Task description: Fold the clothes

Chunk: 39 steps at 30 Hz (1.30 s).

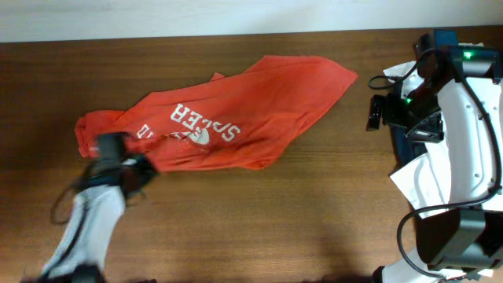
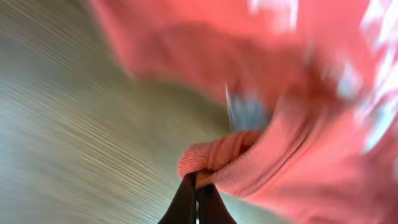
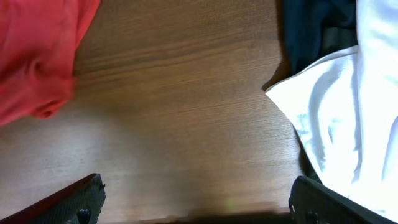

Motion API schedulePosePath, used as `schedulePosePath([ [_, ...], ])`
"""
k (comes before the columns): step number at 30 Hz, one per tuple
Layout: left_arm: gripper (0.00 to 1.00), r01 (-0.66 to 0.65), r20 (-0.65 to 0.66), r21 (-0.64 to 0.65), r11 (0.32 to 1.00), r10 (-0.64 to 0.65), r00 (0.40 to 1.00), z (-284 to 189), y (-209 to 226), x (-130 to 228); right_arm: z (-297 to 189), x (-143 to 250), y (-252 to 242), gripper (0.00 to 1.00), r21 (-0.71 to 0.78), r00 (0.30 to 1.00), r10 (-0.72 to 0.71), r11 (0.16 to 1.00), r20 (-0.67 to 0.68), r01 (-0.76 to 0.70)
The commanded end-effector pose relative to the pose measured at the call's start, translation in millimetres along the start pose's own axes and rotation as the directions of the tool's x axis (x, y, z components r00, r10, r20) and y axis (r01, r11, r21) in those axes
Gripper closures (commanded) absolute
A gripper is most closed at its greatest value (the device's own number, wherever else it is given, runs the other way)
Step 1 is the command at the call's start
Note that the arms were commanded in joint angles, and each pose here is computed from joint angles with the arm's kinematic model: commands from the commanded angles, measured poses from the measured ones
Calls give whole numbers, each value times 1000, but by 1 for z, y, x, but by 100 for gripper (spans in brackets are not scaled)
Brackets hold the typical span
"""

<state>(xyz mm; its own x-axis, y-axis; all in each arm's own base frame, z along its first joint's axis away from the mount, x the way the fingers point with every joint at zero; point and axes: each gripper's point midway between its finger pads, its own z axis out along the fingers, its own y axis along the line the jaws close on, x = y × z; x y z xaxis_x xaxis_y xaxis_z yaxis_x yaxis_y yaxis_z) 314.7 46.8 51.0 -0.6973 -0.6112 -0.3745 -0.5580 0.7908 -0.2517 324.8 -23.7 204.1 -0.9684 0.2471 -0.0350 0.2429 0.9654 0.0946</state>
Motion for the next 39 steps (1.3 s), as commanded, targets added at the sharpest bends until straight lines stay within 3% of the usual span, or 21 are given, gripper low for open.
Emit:
schedulePosePath([
  [1,89,109,238,-9,994,-104,966,-50,32,-70,-7,-1,-3,1,19,1000,-5,1000,29,4],
  [2,78,125,231,-2,992,-121,965,-51,36,-69,-7,-1,-3,1,19,1000,-5,1000,29,4],
  [4,75,138,184,-22,990,-132,974,-45,43,-59,-7,-1,-3,1,19,1000,-5,1000,29,4],
  [5,66,140,147,-28,990,-135,980,-40,44,-52,-7,-1,-3,1,19,1000,-5,1000,29,4],
  [6,38,142,116,-31,989,-137,984,-35,44,-46,-7,-1,-3,1,19,1000,-5,1000,29,4],
  [7,31,144,64,-23,989,-142,988,-31,43,-35,-7,-1,-3,1,19,1000,-5,1000,29,4],
  [12,38,155,-234,158,975,-115,965,-31,-1,25,-7,-1,-3,1,19,1000,-5,1000,30,4],
  [17,32,108,-330,168,980,-48,943,-26,-41,63,-7,-1,-3,1,18,1000,-5,1000,29,4],
  [20,32,184,-375,120,976,-127,918,-20,-61,83,-7,-1,-2,1,16,1000,-5,1000,28,4],
  [21,33,247,-392,58,967,-205,897,-13,-69,95,-7,-1,-2,1,16,1000,-5,1000,28,4],
  [26,36,314,-362,-24,949,-301,882,16,-86,111,-7,0,-2,1,16,1000,-5,1000,28,4],
  [32,43,341,-241,-29,940,-338,910,45,-88,91,-7,1,-3,1,17,1000,-4,1000,21,4],
  [35,59,333,-185,-49,941,-337,923,47,-81,84,-7,2,-3,1,17,1000,-4,1000,20,4],
  [39,71,331,-200,-48,943,-333,921,47,-82,87,-7,2,-3,1,17,1000,-4,1000,20,4],
])
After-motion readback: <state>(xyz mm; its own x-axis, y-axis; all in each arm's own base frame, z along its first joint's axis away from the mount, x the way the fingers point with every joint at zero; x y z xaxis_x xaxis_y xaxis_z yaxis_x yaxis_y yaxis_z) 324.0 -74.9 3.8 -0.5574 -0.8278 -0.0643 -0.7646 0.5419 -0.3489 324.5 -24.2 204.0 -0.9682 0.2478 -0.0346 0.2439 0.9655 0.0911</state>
